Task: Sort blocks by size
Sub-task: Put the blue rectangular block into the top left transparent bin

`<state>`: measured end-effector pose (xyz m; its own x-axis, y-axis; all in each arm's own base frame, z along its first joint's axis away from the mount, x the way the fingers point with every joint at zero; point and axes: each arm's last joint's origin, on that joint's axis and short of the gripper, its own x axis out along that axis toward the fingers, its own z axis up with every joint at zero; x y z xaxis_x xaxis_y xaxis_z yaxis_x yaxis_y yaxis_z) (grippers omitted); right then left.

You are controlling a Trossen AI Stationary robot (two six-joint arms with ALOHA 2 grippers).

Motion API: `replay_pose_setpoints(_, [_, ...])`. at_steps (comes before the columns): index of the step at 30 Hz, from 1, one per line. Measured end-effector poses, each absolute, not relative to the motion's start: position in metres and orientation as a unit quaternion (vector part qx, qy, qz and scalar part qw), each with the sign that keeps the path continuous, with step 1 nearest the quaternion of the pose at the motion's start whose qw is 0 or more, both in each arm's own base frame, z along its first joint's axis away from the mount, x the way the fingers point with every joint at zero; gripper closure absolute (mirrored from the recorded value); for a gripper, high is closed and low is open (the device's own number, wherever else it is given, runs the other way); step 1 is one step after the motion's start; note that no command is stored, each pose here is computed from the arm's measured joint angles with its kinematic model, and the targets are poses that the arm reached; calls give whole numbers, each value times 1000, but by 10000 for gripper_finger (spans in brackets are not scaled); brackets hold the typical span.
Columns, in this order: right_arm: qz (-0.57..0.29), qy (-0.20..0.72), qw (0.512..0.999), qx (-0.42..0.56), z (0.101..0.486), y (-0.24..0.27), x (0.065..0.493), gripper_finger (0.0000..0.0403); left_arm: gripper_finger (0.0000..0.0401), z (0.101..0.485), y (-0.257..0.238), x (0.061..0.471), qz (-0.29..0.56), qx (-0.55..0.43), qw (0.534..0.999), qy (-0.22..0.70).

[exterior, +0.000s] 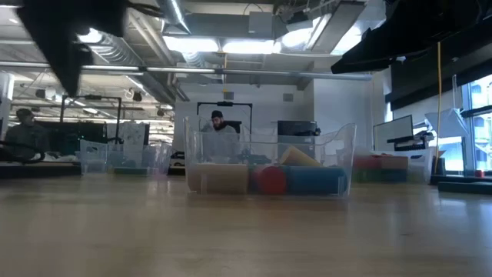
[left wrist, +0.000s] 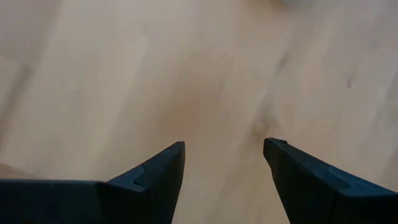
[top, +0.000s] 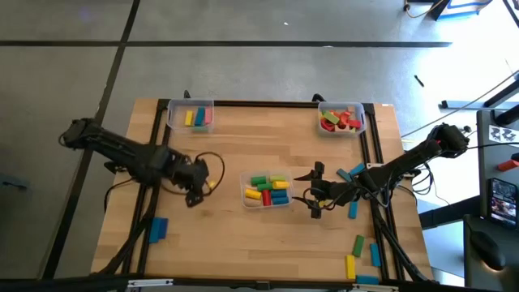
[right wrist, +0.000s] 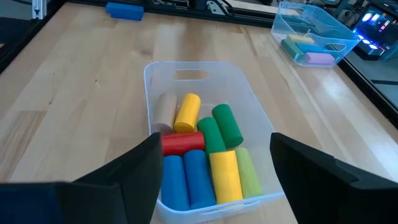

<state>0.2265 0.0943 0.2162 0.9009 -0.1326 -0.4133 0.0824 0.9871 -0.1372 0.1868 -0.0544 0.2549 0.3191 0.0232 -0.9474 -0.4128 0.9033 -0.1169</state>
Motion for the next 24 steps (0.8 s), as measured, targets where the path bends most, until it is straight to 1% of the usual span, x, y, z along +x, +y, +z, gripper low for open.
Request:
replay_pose_setpoints(5, [-55, 216, 973, -58, 216, 94, 227, 118, 177, 251, -82, 178, 131, -186, 780, 583])
replay_pose_setpoints(10, [-55, 216, 973, -58, 216, 94, 227, 118, 177, 241, -105, 173, 117, -170, 761, 615])
replay_pose_setpoints(16, [-55, 215, 973, -58, 216, 94, 227, 118, 180, 223, -134, 168, 85, -153, 714, 678])
replay_pose_setpoints(20, [-56, 215, 973, -58, 216, 94, 227, 118, 198, 210, -150, 163, 71, -126, 690, 709])
replay_pose_setpoints(24, [-56, 215, 973, -58, 216, 94, 227, 118, 226, 200, -164, 158, 59, -109, 667, 735])
